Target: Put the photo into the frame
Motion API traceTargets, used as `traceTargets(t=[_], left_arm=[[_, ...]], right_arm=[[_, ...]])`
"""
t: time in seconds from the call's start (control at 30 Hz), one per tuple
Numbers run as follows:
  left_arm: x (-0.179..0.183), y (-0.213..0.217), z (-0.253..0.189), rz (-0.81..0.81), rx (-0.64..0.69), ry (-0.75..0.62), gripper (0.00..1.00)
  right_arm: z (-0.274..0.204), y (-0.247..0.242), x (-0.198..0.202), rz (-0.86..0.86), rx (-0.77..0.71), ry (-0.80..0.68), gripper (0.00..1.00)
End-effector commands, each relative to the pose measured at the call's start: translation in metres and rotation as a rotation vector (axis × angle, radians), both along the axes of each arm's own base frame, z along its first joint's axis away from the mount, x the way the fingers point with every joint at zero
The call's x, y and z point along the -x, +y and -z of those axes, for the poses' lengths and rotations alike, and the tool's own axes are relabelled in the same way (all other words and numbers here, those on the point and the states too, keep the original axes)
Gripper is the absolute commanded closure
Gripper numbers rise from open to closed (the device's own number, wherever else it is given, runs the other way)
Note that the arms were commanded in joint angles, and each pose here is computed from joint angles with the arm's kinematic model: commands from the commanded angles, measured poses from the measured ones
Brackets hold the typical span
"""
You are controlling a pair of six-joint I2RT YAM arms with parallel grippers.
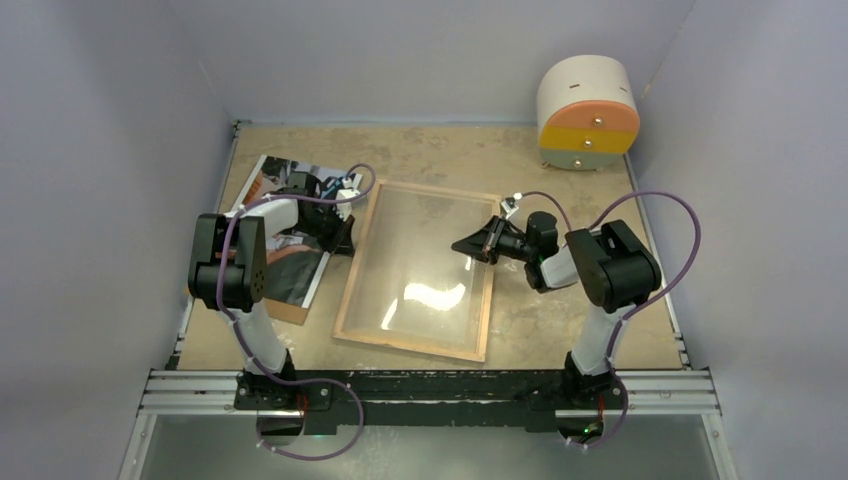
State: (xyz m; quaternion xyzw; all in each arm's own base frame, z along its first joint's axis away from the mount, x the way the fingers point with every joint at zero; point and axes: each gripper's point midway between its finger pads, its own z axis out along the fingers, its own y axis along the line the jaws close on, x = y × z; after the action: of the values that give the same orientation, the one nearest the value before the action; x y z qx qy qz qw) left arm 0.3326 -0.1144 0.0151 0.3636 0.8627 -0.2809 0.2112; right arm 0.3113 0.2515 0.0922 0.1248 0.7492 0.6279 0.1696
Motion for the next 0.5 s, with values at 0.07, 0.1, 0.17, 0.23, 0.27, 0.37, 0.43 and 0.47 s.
traceTargets(t=[0.07, 0.1, 0.17, 0.23, 0.27, 0.37, 0.43, 0.47], left_arm=[[0.052, 0.007, 0.038, 0.025, -0.062, 0.204, 0.96], [0.052, 0.007, 0.038, 0.025, -0.061, 0.205, 0.96], [0.052, 0.006, 0.038, 0.023, -0.058, 0.206, 0.96], [0.052, 0.006, 0.037, 0.024, -0.057, 0.204, 0.96], [0.052, 0.006, 0.037, 0.025, -0.057, 0.204, 0.96], [0.052, 0.006, 0.037, 0.025, -0.059, 0.203, 0.97], [0.053, 0.006, 0.038, 0.026, -0.059, 0.205, 0.97], [0.053, 0.006, 0.038, 0.025, -0.059, 0.206, 0.97]], right_arm=[[0.011, -0.013, -0.001, -0.027, 0.097, -0.052, 1.0], [0.013, -0.015, -0.002, -0.025, 0.097, -0.048, 1.0], [0.016, -0.017, -0.004, -0.018, 0.104, -0.047, 1.0], [0.023, -0.017, -0.005, -0.024, 0.124, -0.042, 1.0], [0.026, -0.018, -0.006, -0.021, 0.129, -0.039, 1.0], [0.028, -0.017, -0.01, -0.011, 0.133, -0.041, 1.0], [0.033, -0.017, -0.009, -0.015, 0.136, -0.023, 1.0], [0.035, -0.017, -0.008, -0.018, 0.139, -0.015, 1.0]])
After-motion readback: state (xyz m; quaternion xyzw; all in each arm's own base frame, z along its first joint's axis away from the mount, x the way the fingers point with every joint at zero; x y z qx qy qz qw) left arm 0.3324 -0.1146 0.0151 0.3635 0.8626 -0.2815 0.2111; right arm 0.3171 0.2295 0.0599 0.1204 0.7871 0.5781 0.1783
